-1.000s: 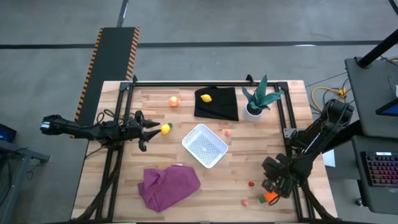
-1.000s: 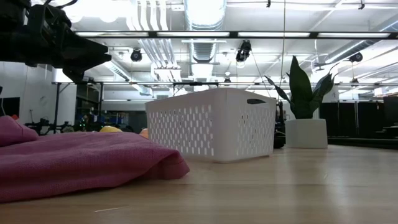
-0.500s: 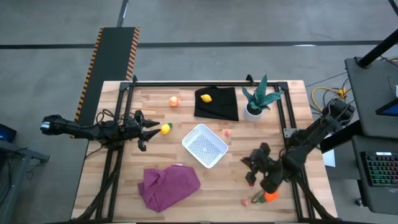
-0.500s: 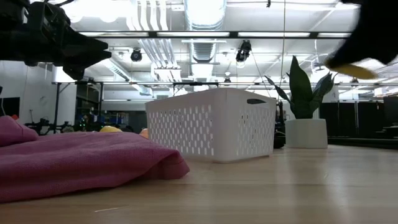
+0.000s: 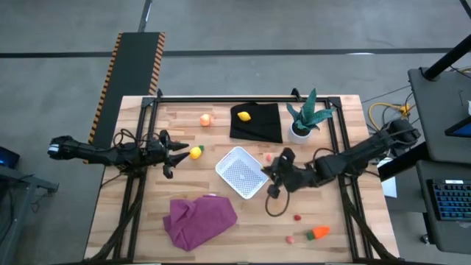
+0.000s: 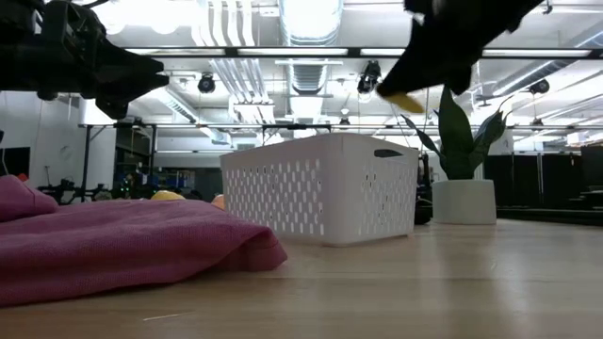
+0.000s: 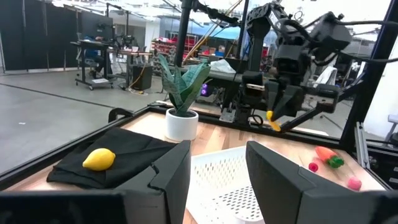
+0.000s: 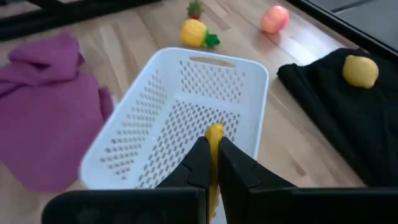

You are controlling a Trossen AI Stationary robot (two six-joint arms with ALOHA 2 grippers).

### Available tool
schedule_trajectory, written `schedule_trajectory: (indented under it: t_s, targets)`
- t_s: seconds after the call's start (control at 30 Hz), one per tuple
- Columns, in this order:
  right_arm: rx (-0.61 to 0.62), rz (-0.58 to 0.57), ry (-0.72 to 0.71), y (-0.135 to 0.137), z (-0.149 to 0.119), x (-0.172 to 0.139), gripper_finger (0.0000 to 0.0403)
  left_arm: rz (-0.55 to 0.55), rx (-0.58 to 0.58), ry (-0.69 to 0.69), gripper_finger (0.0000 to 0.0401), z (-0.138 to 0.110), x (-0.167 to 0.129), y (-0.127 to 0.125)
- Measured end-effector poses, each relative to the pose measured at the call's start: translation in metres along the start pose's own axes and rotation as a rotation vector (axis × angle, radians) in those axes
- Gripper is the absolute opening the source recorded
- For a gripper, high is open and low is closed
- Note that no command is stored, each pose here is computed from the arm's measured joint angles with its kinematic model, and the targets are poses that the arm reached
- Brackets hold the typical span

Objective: Pick and placing Produce into tupperware
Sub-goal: Put the corn into the white bin

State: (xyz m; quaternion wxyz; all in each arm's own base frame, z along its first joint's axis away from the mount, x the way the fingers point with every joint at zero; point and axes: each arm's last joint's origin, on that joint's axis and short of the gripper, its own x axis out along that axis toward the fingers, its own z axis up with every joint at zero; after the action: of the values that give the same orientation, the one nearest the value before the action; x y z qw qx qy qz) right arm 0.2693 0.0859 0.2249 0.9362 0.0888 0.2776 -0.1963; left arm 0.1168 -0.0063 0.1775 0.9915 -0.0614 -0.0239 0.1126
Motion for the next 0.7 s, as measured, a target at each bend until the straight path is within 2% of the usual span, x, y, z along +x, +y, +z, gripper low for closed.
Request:
schedule_trajectory:
  t_s: [0.13, 0.3, 0.47, 0.7]
  targets:
    - [-0.015, 0.0, 0.06, -0.008, 0.0, 0.023, 0.0009, 0.0, 0.0, 0.0, 0.0142, 0.0, 0.0, 0.0]
    - [-0.062, -0.025, 0.096, -0.003, -0.001, 0.048, 0.0009, 0.0, 0.0, 0.002, 0.0142, 0.0, 0.0, 0.0]
    - [-0.131, 0.011, 0.125, 0.011, 0.006, 0.062, 0.0009, 0.0, 0.001, 0.004, 0.0142, 0.0, 0.0, 0.0]
    - [-0.233, -0.074, 0.296, 0.015, 0.007, 0.072, 0.0009, 0.0, -0.003, 0.004, 0.0142, 0.0, 0.0, 0.0]
